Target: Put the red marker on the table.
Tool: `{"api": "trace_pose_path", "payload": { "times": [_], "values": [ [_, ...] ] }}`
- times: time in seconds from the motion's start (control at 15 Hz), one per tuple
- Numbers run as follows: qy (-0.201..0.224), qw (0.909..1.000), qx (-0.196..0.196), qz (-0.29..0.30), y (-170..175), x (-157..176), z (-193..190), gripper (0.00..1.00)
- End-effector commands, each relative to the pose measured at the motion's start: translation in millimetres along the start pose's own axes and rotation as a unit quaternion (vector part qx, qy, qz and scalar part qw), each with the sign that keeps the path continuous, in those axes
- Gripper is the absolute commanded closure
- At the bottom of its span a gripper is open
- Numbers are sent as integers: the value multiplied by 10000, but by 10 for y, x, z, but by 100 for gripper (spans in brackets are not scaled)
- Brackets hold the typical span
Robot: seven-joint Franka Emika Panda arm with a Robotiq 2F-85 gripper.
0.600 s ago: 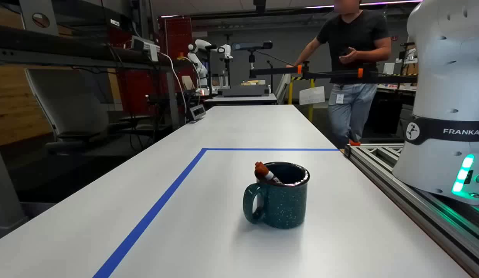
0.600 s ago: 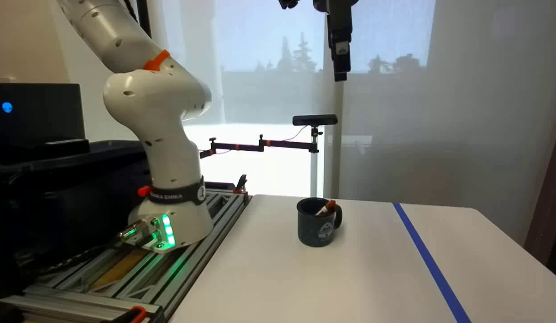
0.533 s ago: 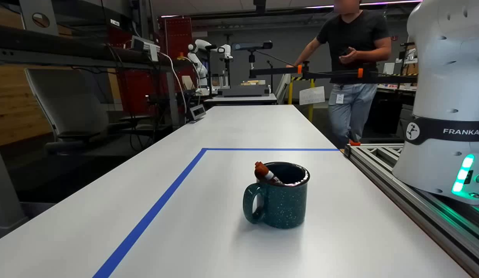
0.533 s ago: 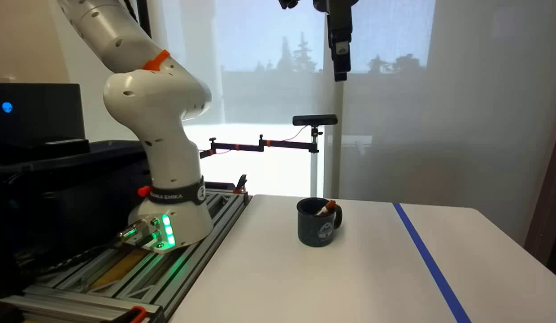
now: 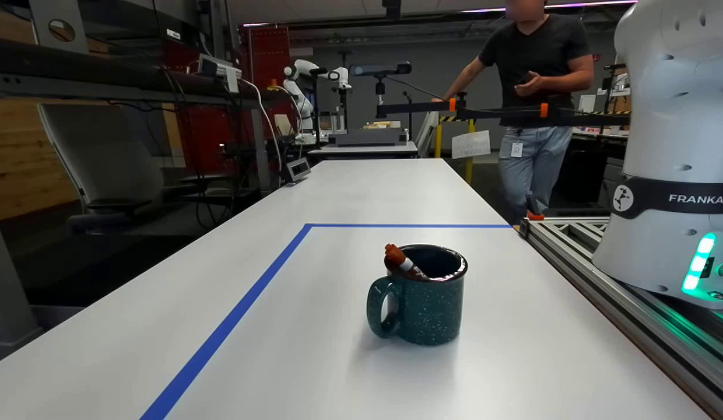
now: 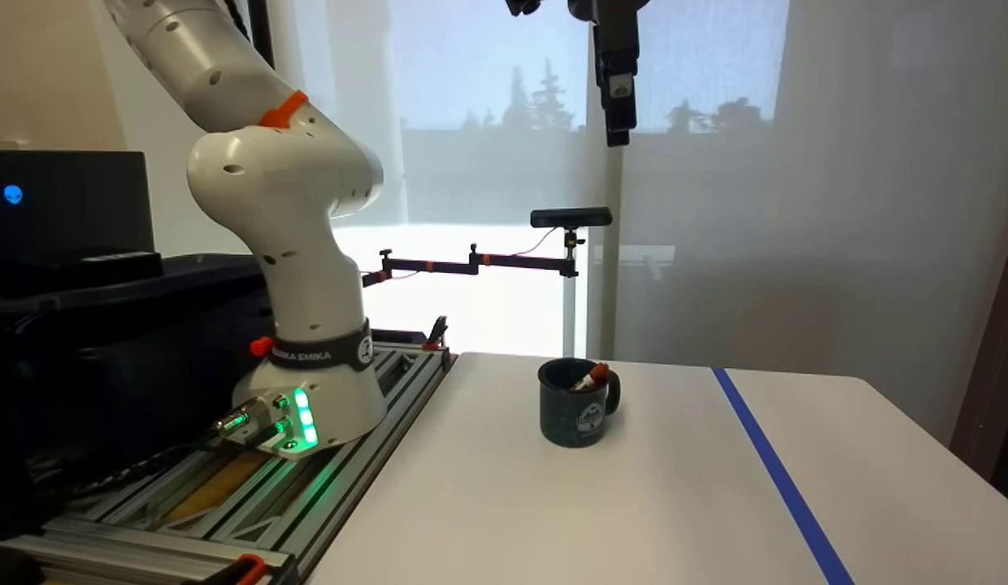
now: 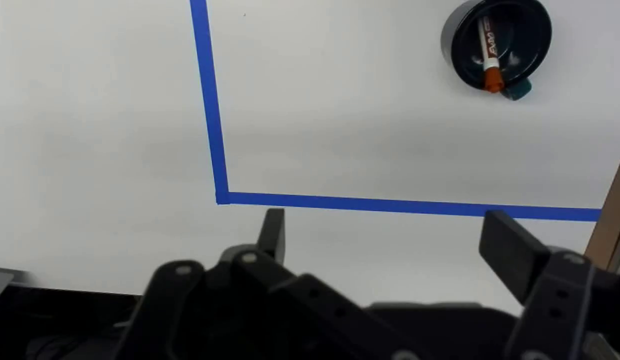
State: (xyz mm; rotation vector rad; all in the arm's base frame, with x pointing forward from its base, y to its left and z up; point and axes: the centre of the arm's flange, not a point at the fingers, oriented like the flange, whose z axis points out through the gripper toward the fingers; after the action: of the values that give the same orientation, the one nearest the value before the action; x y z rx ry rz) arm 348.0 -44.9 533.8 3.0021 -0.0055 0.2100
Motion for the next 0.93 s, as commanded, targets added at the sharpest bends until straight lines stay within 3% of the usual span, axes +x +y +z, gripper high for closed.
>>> {"api": "trace_pose_path", "payload": {
  "times": [0.0,0.4,0.87],
  "values": [
    [0,10000,0,0,0,0,0,0],
    [0,10000,0,0,0,0,0,0],
    [-200,9994,264,-51,-101,75,375,0]
  ]
}}
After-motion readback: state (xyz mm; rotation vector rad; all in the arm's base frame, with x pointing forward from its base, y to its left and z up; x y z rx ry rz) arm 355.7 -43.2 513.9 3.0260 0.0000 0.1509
